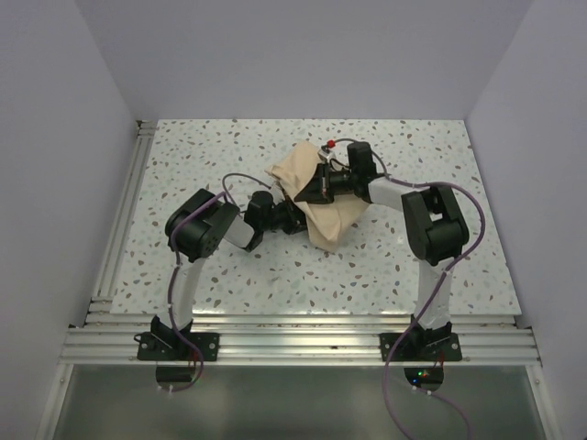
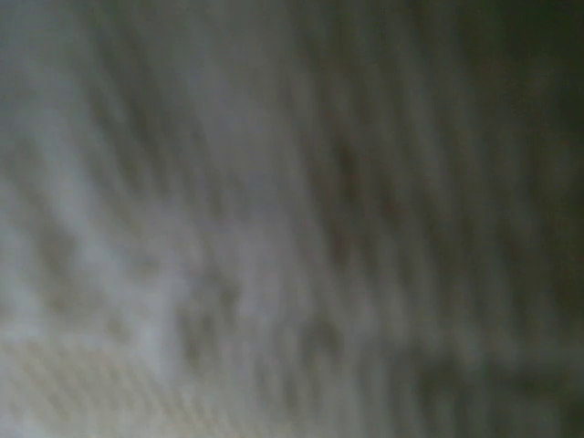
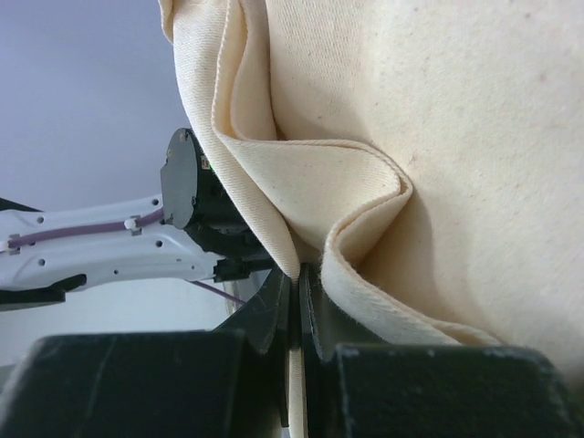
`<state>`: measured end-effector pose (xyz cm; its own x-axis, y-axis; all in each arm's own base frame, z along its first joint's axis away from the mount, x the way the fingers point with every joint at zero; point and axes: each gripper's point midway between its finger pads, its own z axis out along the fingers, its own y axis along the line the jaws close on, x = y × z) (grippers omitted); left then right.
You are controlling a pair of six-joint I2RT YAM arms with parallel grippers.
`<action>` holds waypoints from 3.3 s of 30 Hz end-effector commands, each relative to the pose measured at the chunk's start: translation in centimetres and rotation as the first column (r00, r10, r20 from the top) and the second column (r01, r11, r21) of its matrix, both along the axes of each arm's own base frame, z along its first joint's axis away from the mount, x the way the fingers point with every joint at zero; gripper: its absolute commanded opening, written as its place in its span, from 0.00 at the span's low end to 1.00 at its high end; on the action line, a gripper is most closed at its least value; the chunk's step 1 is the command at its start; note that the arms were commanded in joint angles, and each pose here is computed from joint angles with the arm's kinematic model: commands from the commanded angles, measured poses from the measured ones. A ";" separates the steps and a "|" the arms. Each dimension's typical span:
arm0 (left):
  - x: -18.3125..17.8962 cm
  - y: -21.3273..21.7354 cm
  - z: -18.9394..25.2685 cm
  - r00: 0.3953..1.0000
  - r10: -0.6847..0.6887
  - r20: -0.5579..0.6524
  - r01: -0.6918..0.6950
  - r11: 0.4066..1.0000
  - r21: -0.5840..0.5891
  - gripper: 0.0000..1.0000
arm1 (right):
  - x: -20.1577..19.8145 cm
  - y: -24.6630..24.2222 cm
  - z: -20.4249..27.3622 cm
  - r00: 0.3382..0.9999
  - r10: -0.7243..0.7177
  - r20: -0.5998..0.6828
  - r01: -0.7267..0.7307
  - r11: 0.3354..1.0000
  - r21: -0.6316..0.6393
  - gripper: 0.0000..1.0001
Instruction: Prepare the surgical pack
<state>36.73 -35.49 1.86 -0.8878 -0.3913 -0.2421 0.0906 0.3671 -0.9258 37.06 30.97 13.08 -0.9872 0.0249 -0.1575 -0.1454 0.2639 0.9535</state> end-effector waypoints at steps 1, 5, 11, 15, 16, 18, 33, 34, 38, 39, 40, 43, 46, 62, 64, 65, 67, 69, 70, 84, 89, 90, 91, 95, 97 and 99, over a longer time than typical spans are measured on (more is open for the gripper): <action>3.1 0.2 0.8 0.993 0.079 0.089 -0.081 0.997 0.018 0.00 | -4.5 2.2 1.9 0.983 0.170 -0.072 -0.165 0.984 0.065 0.00; 3.3 0.3 1.2 0.991 0.085 0.099 -0.087 0.996 0.018 0.00 | -4.2 2.5 -0.5 0.979 0.161 -0.124 -0.153 0.986 0.070 0.00; 3.4 0.2 1.5 0.991 0.079 0.109 -0.082 0.996 0.021 0.00 | -4.2 2.3 -2.2 0.973 0.166 -0.159 -0.151 0.983 0.102 0.00; 3.4 0.2 1.6 0.991 0.078 0.110 -0.081 0.996 0.030 0.00 | -3.6 2.2 -3.7 0.963 0.154 -0.223 -0.122 0.981 0.153 0.00; 3.5 0.3 1.7 0.990 0.080 0.114 -0.084 0.996 0.031 0.00 | -3.1 2.3 -3.0 0.977 0.159 -0.145 -0.129 0.973 0.193 0.00; 3.5 0.4 1.5 0.990 0.079 0.113 -0.084 0.996 0.036 0.00 | -2.9 2.3 -2.5 0.963 0.153 -0.223 -0.100 0.968 0.232 0.00; 4.2 1.5 1.0 0.990 0.100 0.105 -0.106 0.993 0.056 0.00 | -3.7 1.0 0.5 0.961 0.219 -0.167 -0.151 0.926 0.346 0.00; 4.3 1.6 1.1 0.989 0.100 0.105 -0.107 0.993 0.057 0.00 | -3.8 1.0 -0.1 0.962 0.216 -0.165 -0.152 0.931 0.331 0.00; 4.5 2.2 1.0 0.989 0.105 0.104 -0.112 0.991 0.069 0.00 | -4.2 0.5 -1.6 0.964 0.192 -0.181 -0.135 0.948 0.289 0.00; 4.4 2.3 0.9 0.990 0.104 0.100 -0.111 0.991 0.074 0.00 | -4.2 0.4 -2.0 0.955 0.177 -0.238 -0.112 0.958 0.264 0.00; 4.5 2.7 0.9 0.989 0.111 0.100 -0.118 0.990 0.076 0.00 | -4.3 0.5 -2.6 0.969 0.175 -0.174 -0.130 0.961 0.245 0.00; 4.6 3.1 1.0 0.989 0.111 0.098 -0.119 0.989 0.082 0.00 | -6.2 -1.1 -7.6 0.973 0.172 -0.155 -0.177 0.984 -0.019 0.00; 4.5 3.2 1.0 0.989 0.107 0.098 -0.116 0.989 0.087 0.00 | -4.7 -0.5 -5.2 0.971 0.189 -0.145 -0.200 0.977 -0.067 0.00; 5.0 2.8 0.7 0.991 0.099 0.090 -0.105 0.992 0.068 0.00 | -7.0 0.9 -3.9 0.949 0.291 -0.124 -0.294 0.956 -0.010 0.00; 5.1 2.8 0.8 0.990 0.103 0.091 -0.109 0.992 0.064 0.00 | -6.8 1.2 -3.5 0.953 0.280 -0.116 -0.283 0.959 -0.007 0.00; 5.2 2.8 0.9 0.990 0.105 0.094 -0.111 0.992 0.063 0.00 | -6.7 1.2 -3.2 0.952 0.283 -0.115 -0.285 0.959 0.006 0.00; 5.1 2.8 1.1 0.990 0.106 0.097 -0.112 0.992 0.062 0.00 | -6.7 1.4 -2.6 0.955 0.280 -0.101 -0.281 0.960 0.004 0.00; 4.9 3.0 1.4 0.989 0.111 0.103 -0.117 0.991 0.060 0.00 | -6.8 1.6 -2.2 0.954 0.283 -0.095 -0.284 0.959 0.001 0.00; 4.8 3.1 1.5 0.988 0.111 0.104 -0.118 0.991 0.061 0.01 | -6.8 1.6 -2.1 0.956 0.281 -0.089 -0.283 0.959 -0.006 0.00; -2.2 8.3 2.0 0.980 0.194 0.046 -0.199 0.966 0.166 0.55 | -4.4 2.0 -0.3 0.969 0.247 -0.010 -0.247 0.965 -0.089 0.32; -4.4 9.8 1.2 0.984 0.174 0.025 -0.175 0.950 0.258 0.58 | -4.2 1.9 -0.1 0.971 0.240 0.018 -0.236 0.964 -0.119 0.50; -5.2 10.4 1.2 0.984 0.177 0.025 -0.177 0.948 0.266 0.58 | -4.2 1.9 -0.1 0.971 0.238 0.020 -0.234 0.964 -0.124 0.52; -5.6 10.7 1.1 0.984 0.175 0.032 -0.177 0.943 0.281 0.59 | -4.1 1.8 0.3 0.972 0.234 0.035 -0.228 0.965 -0.127 0.56; -7.5 13.7 -0.5 0.980 0.200 0.002 -0.182 0.883 0.432 0.62 | -3.7 1.8 1.9 0.970 0.227 0.089 -0.214 0.968 -0.130 0.58; -8.5 15.1 -0.2 0.976 0.216 0.017 -0.199 0.862 0.467 0.64 | -3.9 1.8 3.4 0.964 0.230 0.135 -0.214 0.969 -0.122 0.58; -8.9 15.8 1.3 0.973 0.221 0.062 -0.224 0.853 0.472 0.65 | -4.0 1.6 4.6 0.958 0.226 0.175 -0.206 0.971 -0.126 0.58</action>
<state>29.11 -22.51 3.70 -0.8005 -0.4507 -0.3951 -0.0252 0.6839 -0.7291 32.95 32.39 11.90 -0.9620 -0.2146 -0.1686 -0.2374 0.3532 0.9049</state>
